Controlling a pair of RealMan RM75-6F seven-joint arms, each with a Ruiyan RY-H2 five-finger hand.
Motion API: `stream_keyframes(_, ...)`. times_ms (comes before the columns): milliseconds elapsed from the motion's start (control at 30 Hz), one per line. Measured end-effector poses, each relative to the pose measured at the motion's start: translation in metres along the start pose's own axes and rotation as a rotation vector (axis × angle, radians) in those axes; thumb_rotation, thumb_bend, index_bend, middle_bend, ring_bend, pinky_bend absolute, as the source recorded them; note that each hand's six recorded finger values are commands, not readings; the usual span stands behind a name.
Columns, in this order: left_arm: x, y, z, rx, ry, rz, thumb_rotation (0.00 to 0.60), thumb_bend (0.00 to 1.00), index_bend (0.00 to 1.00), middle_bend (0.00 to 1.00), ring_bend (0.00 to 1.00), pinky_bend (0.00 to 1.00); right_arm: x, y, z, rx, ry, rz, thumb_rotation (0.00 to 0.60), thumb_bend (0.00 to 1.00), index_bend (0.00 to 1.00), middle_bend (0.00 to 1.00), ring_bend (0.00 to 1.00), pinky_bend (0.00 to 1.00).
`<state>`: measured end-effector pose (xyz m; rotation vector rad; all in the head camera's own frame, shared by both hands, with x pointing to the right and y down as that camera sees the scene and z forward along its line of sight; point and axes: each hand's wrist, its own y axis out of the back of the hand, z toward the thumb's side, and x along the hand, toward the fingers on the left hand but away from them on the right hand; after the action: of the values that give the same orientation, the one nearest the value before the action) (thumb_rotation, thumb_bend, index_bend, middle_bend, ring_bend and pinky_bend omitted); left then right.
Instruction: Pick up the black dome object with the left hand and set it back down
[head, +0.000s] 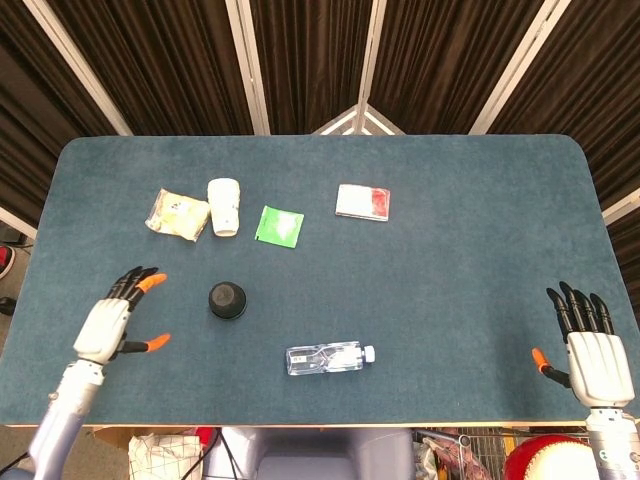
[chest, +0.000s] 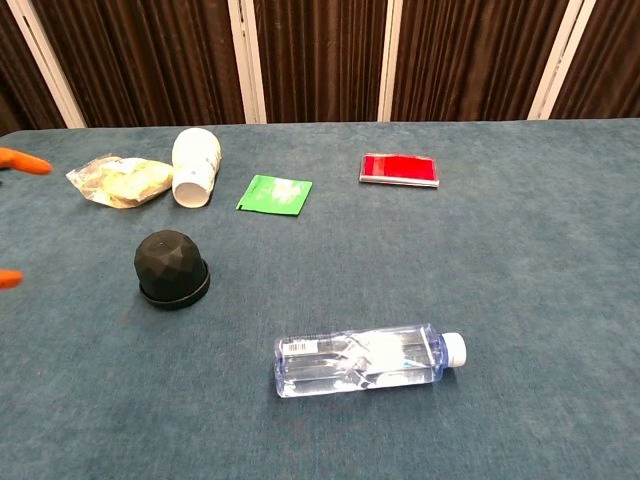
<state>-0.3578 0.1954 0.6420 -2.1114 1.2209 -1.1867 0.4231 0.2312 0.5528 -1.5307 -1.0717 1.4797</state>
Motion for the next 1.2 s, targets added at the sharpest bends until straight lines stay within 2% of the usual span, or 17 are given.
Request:
stream_keyframes(100,0.009,-0.016,0.001,-0.053,-0.001,-0.017,0.6,0.16,0.17,0.11,0.0,0.01,0.0,0.0,0.0,-0.001,-0.001,-0.002,0.6,0.29,0.07,0.02,0.07,0.04)
stream_keyframes(200,0.017,-0.032,0.002,-0.074,-0.001,-0.026,0.6,0.16,0.17,0.13,0.0,0.0,-0.004,-0.001,0.002,-0.003,-0.001,-0.002,0.6,0.29,0.07,0.02,0.07,0.04)
stream_keyframes(333,0.028,-0.052,0.004,-0.095,0.009,-0.035,0.6,0.16,0.17,0.11,0.0,0.0,-0.007,-0.003,0.004,-0.005,-0.001,0.004,0.6,0.29,0.07,0.02,0.07,0.04)
stream_keyframes(567,0.043,-0.075,0.006,-0.127,0.019,-0.062,0.6,0.16,0.16,0.06,0.0,0.0,-0.005,-0.005,-0.001,-0.002,-0.002,0.017,0.6,0.29,0.07,0.02,0.07,0.04)
stream_keyframes(1000,0.058,-0.098,0.004,-0.154,0.038,-0.071,0.6,0.16,0.16,0.14,0.0,0.0,-0.007,-0.01,0.002,-0.003,0.001,0.029,0.6,0.29,0.07,0.02,0.07,0.04)
stream_keyframes(1200,0.068,-0.107,0.009,-0.157,0.042,-0.069,0.6,0.16,0.16,0.13,0.0,0.0,-0.012,-0.011,0.002,-0.004,-0.003,0.037,0.6,0.29,0.07,0.02,0.07,0.04)
